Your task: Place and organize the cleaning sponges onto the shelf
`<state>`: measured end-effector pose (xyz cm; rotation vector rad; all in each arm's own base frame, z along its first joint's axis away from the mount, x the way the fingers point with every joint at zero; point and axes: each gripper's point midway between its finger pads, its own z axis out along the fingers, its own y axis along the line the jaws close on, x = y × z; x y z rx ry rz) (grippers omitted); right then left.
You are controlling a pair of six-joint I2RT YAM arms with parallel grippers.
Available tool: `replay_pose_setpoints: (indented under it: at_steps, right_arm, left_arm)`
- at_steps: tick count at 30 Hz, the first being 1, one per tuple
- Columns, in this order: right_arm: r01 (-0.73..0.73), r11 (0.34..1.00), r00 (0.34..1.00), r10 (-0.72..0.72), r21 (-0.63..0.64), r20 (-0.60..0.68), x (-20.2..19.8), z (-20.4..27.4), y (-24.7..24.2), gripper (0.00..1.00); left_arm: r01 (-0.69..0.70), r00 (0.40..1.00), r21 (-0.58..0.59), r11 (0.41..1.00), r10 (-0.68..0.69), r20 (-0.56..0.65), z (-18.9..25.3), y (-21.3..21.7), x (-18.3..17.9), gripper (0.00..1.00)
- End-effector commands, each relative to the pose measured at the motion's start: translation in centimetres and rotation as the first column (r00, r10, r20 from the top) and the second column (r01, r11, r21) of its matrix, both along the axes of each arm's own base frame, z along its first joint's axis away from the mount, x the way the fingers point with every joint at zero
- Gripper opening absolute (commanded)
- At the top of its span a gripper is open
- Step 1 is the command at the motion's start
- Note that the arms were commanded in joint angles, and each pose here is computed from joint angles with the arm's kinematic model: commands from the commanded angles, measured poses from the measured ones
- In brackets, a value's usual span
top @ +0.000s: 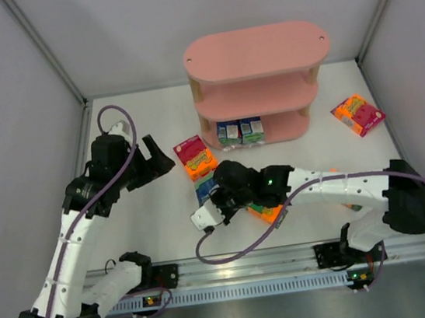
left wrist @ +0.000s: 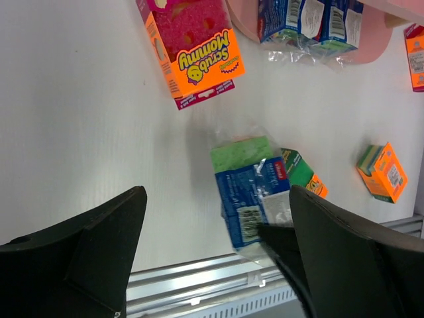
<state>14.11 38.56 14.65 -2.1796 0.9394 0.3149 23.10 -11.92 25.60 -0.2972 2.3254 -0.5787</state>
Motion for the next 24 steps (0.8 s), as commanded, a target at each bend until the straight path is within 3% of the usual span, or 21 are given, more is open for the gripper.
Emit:
replay_pose_setpoints:
  at_steps: [1, 6, 11, 24]
  right_arm:
    - [-0.011, 0.994, 0.996, 0.020, 0.104, -0.086, -0.4, 3.7, -1.9, 0.00]
    - [0.000, 0.984, 0.992, 0.022, 0.180, -0.123, 0.1, 7.1, -5.4, 0.00]
    - [0.110, 0.974, 0.989, -0.088, 0.198, -0.118, 2.1, 9.4, -10.1, 0.00]
    - [0.443, 0.890, 0.895, -0.445, 0.109, -0.003, 9.0, 6.4, -20.9, 0.00]
  left_arm:
    - [-0.037, 0.993, 0.036, 0.999, 0.033, 0.111, 1.9, 1.2, 0.9, 0.95]
    - [-0.076, 0.984, 0.030, 0.997, 0.070, 0.163, 1.8, 1.8, 1.1, 0.98]
    - [-0.074, 0.976, 0.029, 0.997, 0.067, 0.206, 1.7, 1.8, 1.5, 0.98]
    - [-0.039, 0.978, 0.117, 0.992, 0.013, 0.210, -0.7, 2.2, 2.0, 0.98]
